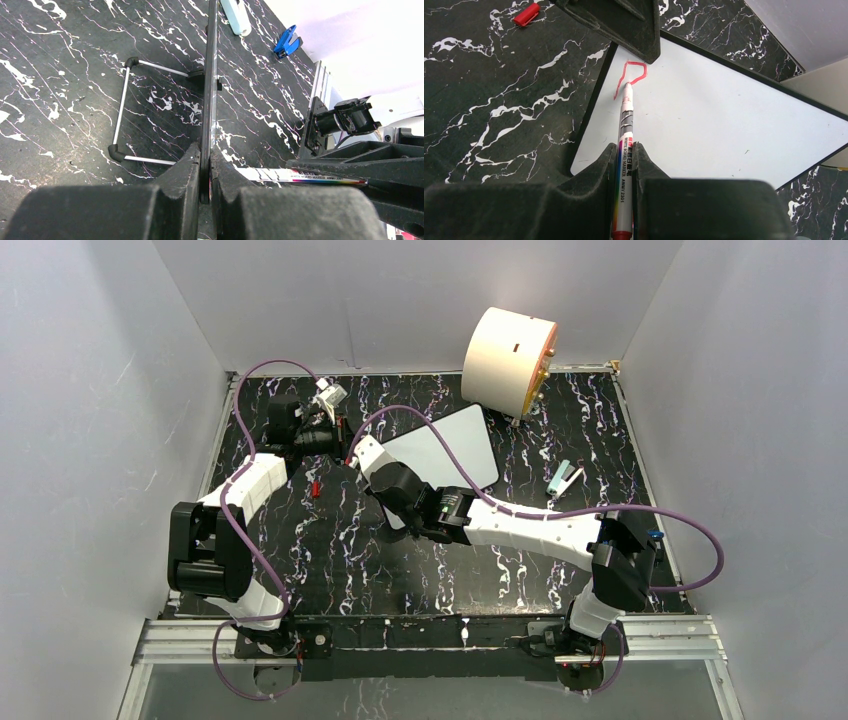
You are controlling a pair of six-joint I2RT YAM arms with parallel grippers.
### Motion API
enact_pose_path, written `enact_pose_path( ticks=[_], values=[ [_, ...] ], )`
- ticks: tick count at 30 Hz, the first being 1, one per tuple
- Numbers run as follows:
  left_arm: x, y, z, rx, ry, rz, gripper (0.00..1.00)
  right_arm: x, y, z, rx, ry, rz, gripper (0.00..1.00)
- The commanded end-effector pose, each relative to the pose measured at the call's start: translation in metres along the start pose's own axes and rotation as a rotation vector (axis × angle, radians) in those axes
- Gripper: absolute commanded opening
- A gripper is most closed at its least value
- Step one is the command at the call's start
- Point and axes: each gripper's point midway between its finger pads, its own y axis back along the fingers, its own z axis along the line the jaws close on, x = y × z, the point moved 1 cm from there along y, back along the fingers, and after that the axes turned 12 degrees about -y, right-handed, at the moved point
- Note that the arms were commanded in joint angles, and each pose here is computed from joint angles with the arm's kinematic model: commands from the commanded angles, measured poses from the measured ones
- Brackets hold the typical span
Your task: Write a sentence on the whiteboard
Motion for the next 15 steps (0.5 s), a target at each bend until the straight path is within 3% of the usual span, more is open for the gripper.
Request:
enact_pose_path(
  ticks=[1,15],
  values=[
    [0.0123,-0.0051,-0.0081,0.021,0.023,0.038,0.00,-0.0198,0.0076,0.0041,-0.037,-0.045,-0.055,0.00],
    [0.0132,-0.0056,-0.0082,0.020,0.024,0.040,0.00,-0.0182,0.0060,-0.0012,0.003,-0.035,-0.052,0.00]
  ],
)
